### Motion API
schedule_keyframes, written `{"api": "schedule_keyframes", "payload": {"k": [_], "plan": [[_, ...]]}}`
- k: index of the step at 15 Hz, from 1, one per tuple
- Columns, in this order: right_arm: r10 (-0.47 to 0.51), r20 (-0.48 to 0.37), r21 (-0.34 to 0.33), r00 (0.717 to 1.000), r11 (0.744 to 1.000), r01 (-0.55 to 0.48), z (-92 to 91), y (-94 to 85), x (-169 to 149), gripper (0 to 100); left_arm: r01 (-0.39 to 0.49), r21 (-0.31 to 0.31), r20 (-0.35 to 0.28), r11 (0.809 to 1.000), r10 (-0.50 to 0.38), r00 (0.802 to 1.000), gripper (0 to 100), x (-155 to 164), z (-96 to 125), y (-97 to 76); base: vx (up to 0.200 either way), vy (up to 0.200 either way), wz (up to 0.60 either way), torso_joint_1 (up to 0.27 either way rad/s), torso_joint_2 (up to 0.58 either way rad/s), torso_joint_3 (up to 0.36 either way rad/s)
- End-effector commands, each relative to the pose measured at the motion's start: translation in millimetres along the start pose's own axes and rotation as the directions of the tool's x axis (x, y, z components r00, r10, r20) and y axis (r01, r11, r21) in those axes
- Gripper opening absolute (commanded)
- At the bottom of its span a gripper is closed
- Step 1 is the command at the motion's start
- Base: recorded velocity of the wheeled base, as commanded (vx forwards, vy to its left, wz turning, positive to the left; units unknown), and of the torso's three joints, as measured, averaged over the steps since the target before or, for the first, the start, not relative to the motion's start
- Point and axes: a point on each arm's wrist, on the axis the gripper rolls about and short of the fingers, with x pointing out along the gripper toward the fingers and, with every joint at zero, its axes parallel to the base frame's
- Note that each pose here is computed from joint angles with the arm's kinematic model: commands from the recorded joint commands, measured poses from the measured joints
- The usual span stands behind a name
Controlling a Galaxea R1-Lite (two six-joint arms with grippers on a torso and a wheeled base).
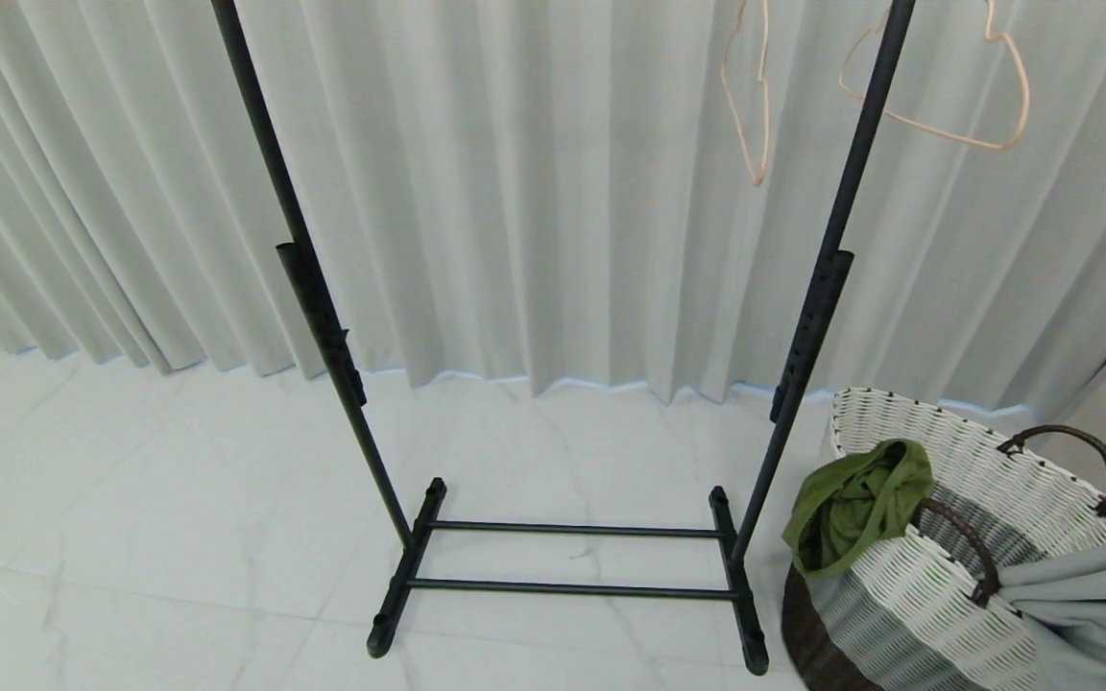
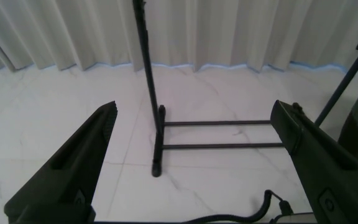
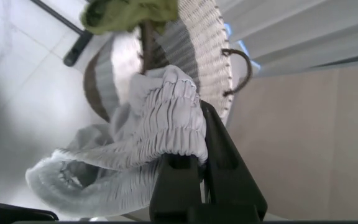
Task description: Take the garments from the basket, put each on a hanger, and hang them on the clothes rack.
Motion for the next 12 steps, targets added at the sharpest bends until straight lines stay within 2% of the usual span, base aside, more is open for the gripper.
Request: {"api": "schedule_keyframes", "payload": {"k": [1, 8, 12], "plan": [[0.006, -0.006, 0.0, 1.0, 1.0, -0.006, 0.0, 0.0, 2.0, 0, 0.0, -0.002, 0.0, 1.0, 0.0, 1.0, 100, 0.0, 0.0, 0.0, 0.0, 0.0, 0.0, 0.0, 0.0, 0.0], [0.057, -0.066, 0.016, 0.996, 0.998, -0.056, -5.5, 4.6, 3.3, 0, -0.001, 0.0, -0.003, 1.0, 0.001, 1.0, 100, 0.1, -0.1, 0.0, 0.0, 0.0, 0.0, 0.0, 0.0, 0.0], [0.071, -0.082, 0.055, 0.994, 0.996, -0.067, -6.4, 5.3, 3.8, 0, 0.0, 0.0, 0.0, 1.0, 0.0, 1.0, 100, 0.0, 0.0, 0.0, 0.0, 0.0, 0.0, 0.0, 0.0, 0.0]]}}
